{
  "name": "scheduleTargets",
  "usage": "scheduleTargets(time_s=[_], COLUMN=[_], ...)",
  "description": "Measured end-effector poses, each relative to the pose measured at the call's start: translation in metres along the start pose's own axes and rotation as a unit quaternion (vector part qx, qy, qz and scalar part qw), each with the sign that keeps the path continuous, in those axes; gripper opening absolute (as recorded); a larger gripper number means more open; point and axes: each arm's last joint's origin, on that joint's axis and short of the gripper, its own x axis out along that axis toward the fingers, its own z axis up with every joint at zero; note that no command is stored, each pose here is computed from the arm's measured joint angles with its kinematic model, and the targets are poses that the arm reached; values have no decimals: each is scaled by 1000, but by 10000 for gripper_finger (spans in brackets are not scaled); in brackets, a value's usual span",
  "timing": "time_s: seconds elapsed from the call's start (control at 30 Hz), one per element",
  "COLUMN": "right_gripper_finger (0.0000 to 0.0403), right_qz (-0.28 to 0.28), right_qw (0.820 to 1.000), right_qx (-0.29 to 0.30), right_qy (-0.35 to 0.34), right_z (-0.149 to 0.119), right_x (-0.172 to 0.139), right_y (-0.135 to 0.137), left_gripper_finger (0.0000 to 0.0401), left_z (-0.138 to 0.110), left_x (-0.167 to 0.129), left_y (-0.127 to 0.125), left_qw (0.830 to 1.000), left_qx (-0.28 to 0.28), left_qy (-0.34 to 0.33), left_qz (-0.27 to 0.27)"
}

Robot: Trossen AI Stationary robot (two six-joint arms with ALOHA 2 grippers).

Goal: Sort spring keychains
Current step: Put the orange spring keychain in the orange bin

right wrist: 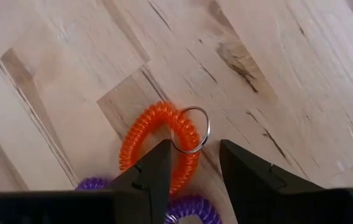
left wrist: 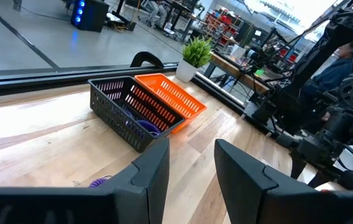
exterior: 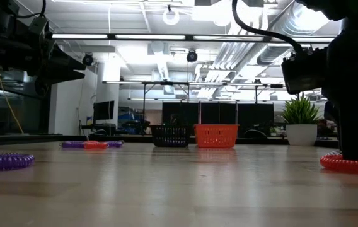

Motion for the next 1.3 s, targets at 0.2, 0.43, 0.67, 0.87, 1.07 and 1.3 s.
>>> scheduleTargets(time_s=[0.2, 0.43, 0.67, 0.87, 1.07, 1.3], right_gripper_finger=[112, 73, 16, 10, 7, 8], right_qz=[-14, -22, -24, -19, -8, 27], right_qw=[1000, 1000, 1000, 1000, 999, 997], right_qx=[-2, -2, -3, -2, 1, 6], right_qy=[1, -1, -2, -5, -31, -74], right_z=[-1, -2, -2, -2, 2, 23], right_x=[1, 1, 1, -2, -21, -45], right_y=[-3, -5, -5, -5, -8, -16], left_gripper_finger=[126, 126, 126, 126, 126, 126], left_z=[0, 0, 0, 0, 0, 0], left_x=[0, 0, 0, 0, 0, 0], left_y=[0, 0, 0, 0, 0, 0], left_qw=[1000, 1000, 1000, 1000, 1000, 1000], left_qx=[0, 0, 0, 0, 0, 0], left_qy=[0, 0, 0, 0, 0, 0], left_qz=[0, 0, 0, 0, 0, 0])
